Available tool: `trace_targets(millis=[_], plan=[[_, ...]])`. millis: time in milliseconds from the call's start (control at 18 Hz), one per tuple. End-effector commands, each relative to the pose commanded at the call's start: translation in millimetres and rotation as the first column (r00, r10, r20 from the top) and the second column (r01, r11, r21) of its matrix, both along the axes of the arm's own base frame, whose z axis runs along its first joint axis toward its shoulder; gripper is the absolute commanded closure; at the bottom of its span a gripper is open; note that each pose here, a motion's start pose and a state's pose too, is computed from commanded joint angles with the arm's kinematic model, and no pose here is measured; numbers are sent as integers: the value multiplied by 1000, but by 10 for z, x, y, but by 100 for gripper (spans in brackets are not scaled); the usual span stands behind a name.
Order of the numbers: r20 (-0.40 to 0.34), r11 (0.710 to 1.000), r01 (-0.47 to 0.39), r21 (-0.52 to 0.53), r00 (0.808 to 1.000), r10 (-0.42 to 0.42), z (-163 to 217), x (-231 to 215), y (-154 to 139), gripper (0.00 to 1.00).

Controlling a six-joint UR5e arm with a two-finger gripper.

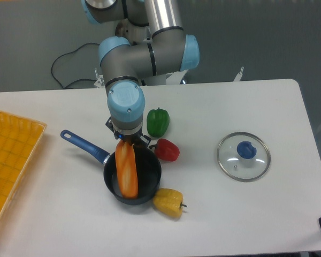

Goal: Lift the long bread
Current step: 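Lower the baguette end into the saucepan, pushing the pan, then open the gripper and raise it away from the baguette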

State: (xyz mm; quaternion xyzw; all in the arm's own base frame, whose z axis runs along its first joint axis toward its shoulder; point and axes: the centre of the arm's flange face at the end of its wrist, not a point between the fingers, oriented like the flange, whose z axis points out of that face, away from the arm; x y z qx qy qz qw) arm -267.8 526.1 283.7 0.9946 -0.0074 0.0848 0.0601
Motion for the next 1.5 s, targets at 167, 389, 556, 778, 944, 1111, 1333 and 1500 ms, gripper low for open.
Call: trace_targets(millis=[167, 389, 556, 778, 944, 1111, 1333, 1500], plan=[[1, 1000, 3, -9, 1000, -3, -60, -39, -4, 1], [-23, 999, 2, -34, 1000, -2, -61, -66, -38, 0], [-28, 1000, -17, -24, 999, 16, 8, -158, -104, 0], [-47, 998, -56, 12, 997, 56, 253, -317, -228, 0], [-60, 997, -77, 27, 995, 78, 442, -369, -349, 0], [-55, 994, -105, 42, 993, 107, 753, -384, -539, 0], [-65, 982, -175, 74, 981, 180, 904, -756, -766, 0], [-93, 968, -233, 97, 966, 242, 1004, -1172, -994, 0]])
